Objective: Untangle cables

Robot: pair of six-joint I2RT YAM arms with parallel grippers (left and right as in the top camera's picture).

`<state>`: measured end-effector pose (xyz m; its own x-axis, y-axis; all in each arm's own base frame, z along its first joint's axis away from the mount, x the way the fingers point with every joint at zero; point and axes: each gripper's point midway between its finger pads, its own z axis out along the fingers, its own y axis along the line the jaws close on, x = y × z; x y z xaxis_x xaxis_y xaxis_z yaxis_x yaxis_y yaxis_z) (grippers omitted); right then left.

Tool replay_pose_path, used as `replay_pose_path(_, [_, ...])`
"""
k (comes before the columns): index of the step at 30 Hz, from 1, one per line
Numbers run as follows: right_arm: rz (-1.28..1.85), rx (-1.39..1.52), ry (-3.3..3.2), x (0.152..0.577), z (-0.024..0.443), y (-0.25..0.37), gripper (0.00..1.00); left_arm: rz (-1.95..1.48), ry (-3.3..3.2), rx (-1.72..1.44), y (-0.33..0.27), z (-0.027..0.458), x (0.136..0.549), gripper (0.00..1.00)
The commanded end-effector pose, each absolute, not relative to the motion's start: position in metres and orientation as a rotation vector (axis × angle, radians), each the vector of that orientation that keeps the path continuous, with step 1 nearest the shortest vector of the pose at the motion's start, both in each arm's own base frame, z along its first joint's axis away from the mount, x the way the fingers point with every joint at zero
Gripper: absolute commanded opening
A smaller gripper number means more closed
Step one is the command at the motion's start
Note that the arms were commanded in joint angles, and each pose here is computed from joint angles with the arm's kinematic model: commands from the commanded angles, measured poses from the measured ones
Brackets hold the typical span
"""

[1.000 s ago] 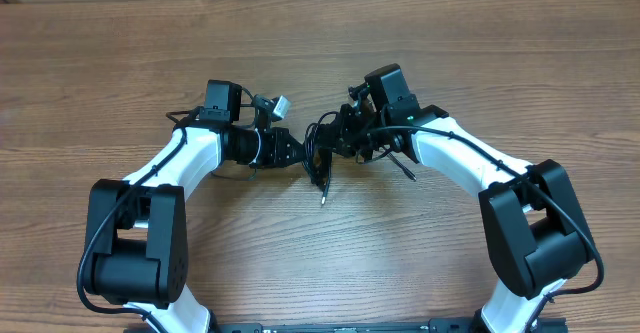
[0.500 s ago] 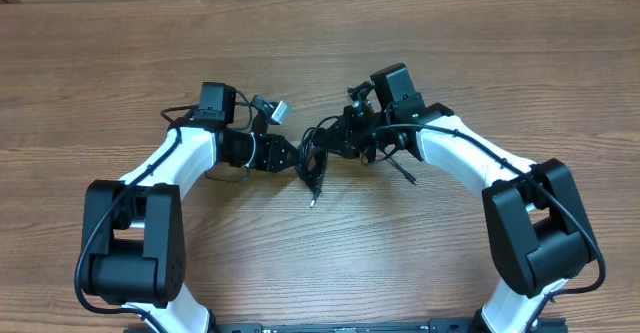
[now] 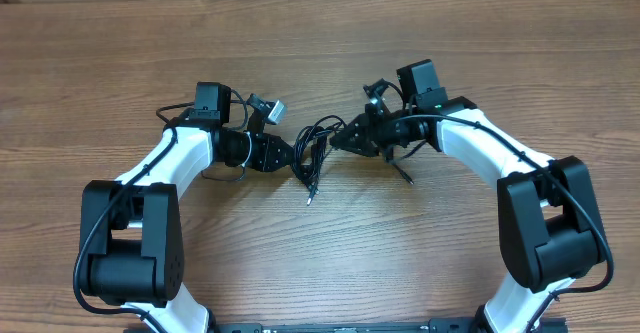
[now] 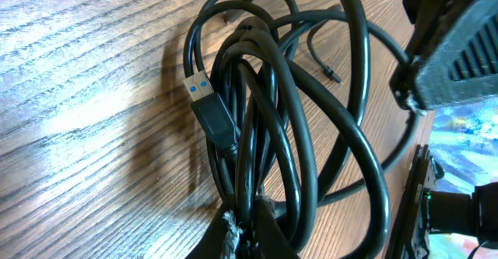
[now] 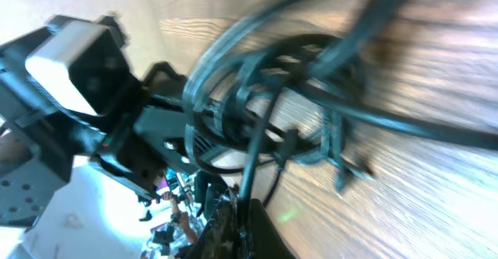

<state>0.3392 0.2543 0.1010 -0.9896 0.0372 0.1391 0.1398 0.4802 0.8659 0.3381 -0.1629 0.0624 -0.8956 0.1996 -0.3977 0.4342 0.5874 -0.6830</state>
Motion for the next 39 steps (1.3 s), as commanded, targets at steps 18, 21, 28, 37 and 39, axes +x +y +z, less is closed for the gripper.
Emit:
replay_pose_path(18, [-1.557,0.051,-2.635,0.319,0.11,0.226,0.23,-1.245,2.453,0.607,-0.167,0.073,0.339,0.04])
replay_pose_path(21, [-1.563,0.095,-2.626,0.315,0.111,0.233,0.34,-1.246,2.454,0.605,-0.167,0.073,0.339,0.04])
replay_pose_path(28, [-1.605,0.15,-2.625,0.318,0.117,0.26,0.48,-1.248,2.454,0.605,-0.168,0.073,0.339,0.04])
replay_pose_path(37, [-1.587,0.051,-2.69,0.333,0.119,0.288,0.49,-1.284,2.426,0.62,-0.171,0.077,0.337,0.04])
replay_pose_path(39, [-1.513,-0.019,-2.746,0.336,0.11,0.288,0.48,-1.284,2.426,0.62,-0.171,0.077,0.337,0.04])
